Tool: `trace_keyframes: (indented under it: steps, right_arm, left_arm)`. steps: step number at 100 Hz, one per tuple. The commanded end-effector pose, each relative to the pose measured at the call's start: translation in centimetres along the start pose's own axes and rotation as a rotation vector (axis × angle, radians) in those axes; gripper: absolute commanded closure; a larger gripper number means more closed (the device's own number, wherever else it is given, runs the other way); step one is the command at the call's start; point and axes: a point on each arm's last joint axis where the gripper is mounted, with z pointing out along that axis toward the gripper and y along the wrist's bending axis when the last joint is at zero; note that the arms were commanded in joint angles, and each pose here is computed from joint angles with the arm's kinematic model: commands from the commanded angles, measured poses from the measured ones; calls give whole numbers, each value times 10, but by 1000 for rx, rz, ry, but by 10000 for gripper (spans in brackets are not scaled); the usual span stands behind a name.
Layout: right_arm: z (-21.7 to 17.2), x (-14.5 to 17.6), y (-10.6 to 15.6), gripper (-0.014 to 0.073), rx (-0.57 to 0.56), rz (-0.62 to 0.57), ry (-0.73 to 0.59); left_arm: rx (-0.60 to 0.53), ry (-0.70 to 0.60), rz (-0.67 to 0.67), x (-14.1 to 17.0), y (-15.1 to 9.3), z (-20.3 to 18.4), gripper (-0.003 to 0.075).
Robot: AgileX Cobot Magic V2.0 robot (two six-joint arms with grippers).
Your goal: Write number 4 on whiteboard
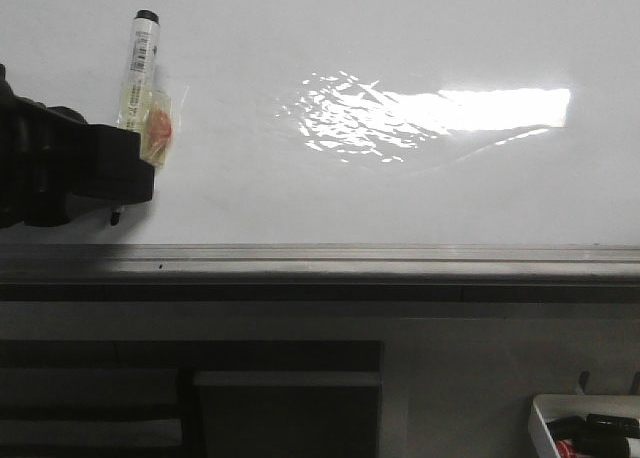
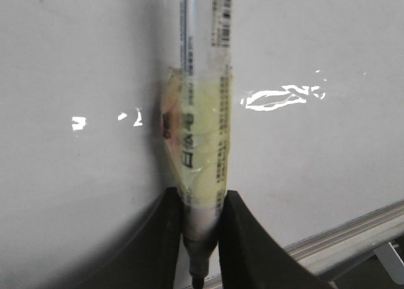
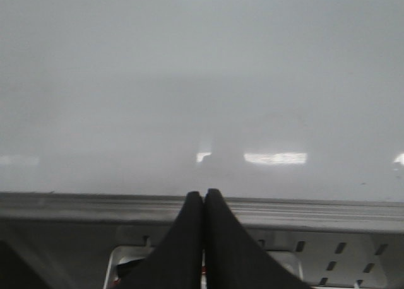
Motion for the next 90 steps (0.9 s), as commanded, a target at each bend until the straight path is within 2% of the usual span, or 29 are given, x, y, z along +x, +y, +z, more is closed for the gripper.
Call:
trace_keyframes:
  steps: [1, 10, 18, 30, 37, 54, 61, 68, 81, 90]
  right_arm:
    - [-3, -19, 7, 656, -86, -19, -22]
    - [-3, -28, 15, 656, -168, -33, 50]
    - [-4, -40, 25, 656, -256, -23, 86]
    - [-1, -61, 42, 631, -381, -3, 108]
    - [0, -73, 51, 560, -443, -21, 102]
    - [4, -90, 80, 269, -588, -97, 140]
    - [7, -93, 95, 195, -648, -161, 161]
    - [9, -94, 111, 185, -712, -247, 169]
    - [10, -98, 141, 186, -821, -358, 146]
    - [12, -99, 157, 186, -861, -384, 102]
  left_arm:
    - [2, -63, -19, -11, -2, 1, 741]
    - [3, -61, -18, -11, -2, 1, 741]
    - [30, -64, 34, -12, -5, 0, 741]
    - [129, -89, 245, -15, -15, -7, 741]
    - [193, -119, 389, -18, -21, -13, 741]
    - [332, -219, 714, -24, -36, -30, 741]
    - [397, -250, 869, -22, -42, -35, 741]
    - [446, -275, 970, -20, -46, -38, 741]
    - [469, -305, 982, -21, -48, -39, 741]
    - [490, -306, 1030, -19, -50, -40, 741]
